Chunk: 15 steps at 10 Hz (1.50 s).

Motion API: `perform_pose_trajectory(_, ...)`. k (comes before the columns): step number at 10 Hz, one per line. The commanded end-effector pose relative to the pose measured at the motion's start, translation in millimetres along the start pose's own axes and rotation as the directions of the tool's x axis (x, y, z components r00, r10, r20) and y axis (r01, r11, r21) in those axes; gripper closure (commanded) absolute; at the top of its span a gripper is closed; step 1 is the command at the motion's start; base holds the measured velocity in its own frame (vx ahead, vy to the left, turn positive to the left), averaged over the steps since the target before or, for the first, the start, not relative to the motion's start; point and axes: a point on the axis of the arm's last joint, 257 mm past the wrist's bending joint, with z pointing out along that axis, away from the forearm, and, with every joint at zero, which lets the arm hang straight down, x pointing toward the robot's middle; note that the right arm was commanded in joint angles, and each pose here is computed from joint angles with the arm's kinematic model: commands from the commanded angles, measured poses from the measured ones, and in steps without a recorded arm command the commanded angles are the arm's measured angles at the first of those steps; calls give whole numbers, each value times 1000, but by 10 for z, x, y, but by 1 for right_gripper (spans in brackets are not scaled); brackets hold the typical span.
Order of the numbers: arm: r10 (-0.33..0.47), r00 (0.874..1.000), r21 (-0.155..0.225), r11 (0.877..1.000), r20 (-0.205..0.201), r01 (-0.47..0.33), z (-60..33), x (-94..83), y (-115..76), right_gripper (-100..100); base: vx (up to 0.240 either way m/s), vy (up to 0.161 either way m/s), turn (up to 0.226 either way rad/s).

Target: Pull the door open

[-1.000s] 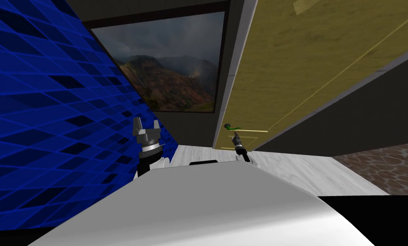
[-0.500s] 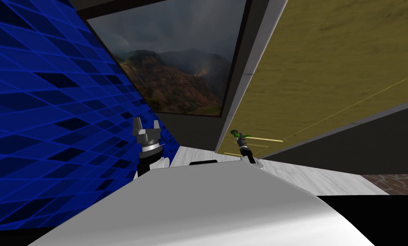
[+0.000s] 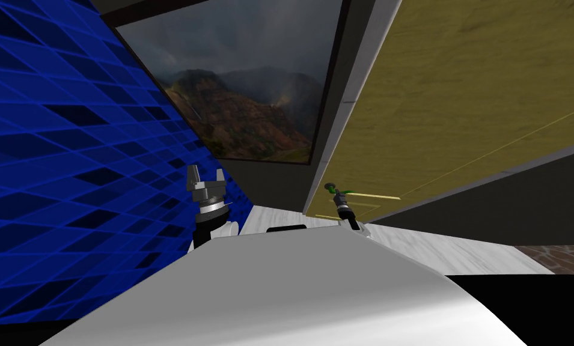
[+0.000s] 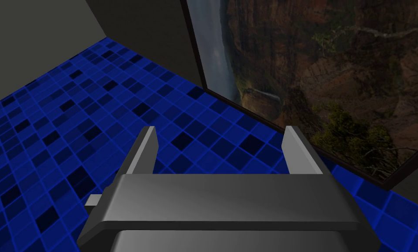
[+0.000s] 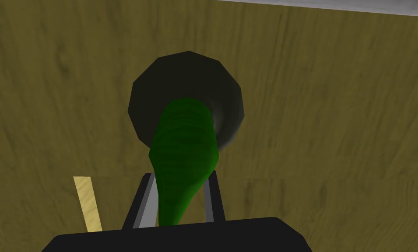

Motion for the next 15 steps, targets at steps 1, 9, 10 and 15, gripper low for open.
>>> perform_pose_trajectory(1,-1,1000,-3,1000,-1,1,2,4,9,100,-7,1,-3)
perform_pose_trajectory(9,-6,996,-15,1000,-89,5,-287,-62,7,100,-180,-49,137)
perform_pose_trajectory(10,-6,995,-15,1000,-102,4,-326,-66,8,100,-248,-73,170)
perform_pose_trajectory(15,-5,991,-15,1000,-135,3,-521,-109,-28,100,-185,-44,128)
